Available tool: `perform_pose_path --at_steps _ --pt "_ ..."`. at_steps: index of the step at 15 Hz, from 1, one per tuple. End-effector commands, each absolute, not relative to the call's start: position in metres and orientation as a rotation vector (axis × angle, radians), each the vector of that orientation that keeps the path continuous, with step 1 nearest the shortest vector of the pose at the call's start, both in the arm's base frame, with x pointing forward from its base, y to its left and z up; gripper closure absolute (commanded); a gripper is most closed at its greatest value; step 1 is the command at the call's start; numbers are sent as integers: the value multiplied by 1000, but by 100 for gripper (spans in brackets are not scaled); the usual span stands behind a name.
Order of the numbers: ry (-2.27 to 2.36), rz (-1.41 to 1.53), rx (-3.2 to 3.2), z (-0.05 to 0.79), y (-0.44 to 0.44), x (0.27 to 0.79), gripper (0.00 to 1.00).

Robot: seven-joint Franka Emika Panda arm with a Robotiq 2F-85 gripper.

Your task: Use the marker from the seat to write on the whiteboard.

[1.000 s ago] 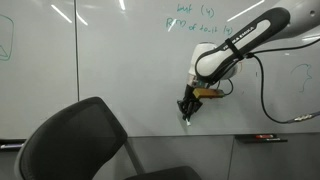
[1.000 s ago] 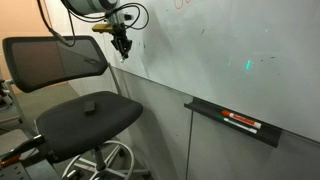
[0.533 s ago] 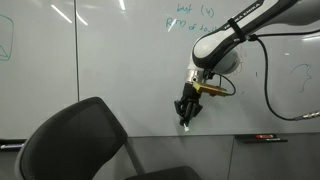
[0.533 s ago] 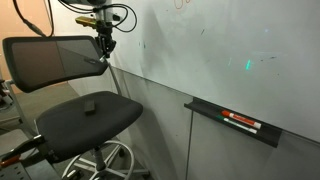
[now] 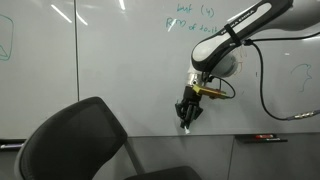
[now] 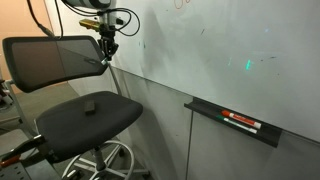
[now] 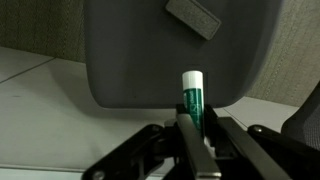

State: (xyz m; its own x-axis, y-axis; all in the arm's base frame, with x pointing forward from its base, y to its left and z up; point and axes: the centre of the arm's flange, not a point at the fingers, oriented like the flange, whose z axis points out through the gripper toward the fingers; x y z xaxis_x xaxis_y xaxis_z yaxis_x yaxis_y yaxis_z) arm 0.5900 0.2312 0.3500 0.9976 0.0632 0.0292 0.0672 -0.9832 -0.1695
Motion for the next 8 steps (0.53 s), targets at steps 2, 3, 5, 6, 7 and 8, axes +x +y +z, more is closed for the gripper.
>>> perform_pose_path --at_steps 2,3,5,6,7,8 --pt "-118 -79 -2948 332 241 615 94" --pt "-125 -89 -2951 328 244 619 94" --pt "-141 -117 -2959 319 248 629 94" --pt "-161 -143 -2969 317 250 635 94" --pt "-171 -160 -2974 316 251 639 94" --pt "-183 -184 -2989 315 250 645 94"
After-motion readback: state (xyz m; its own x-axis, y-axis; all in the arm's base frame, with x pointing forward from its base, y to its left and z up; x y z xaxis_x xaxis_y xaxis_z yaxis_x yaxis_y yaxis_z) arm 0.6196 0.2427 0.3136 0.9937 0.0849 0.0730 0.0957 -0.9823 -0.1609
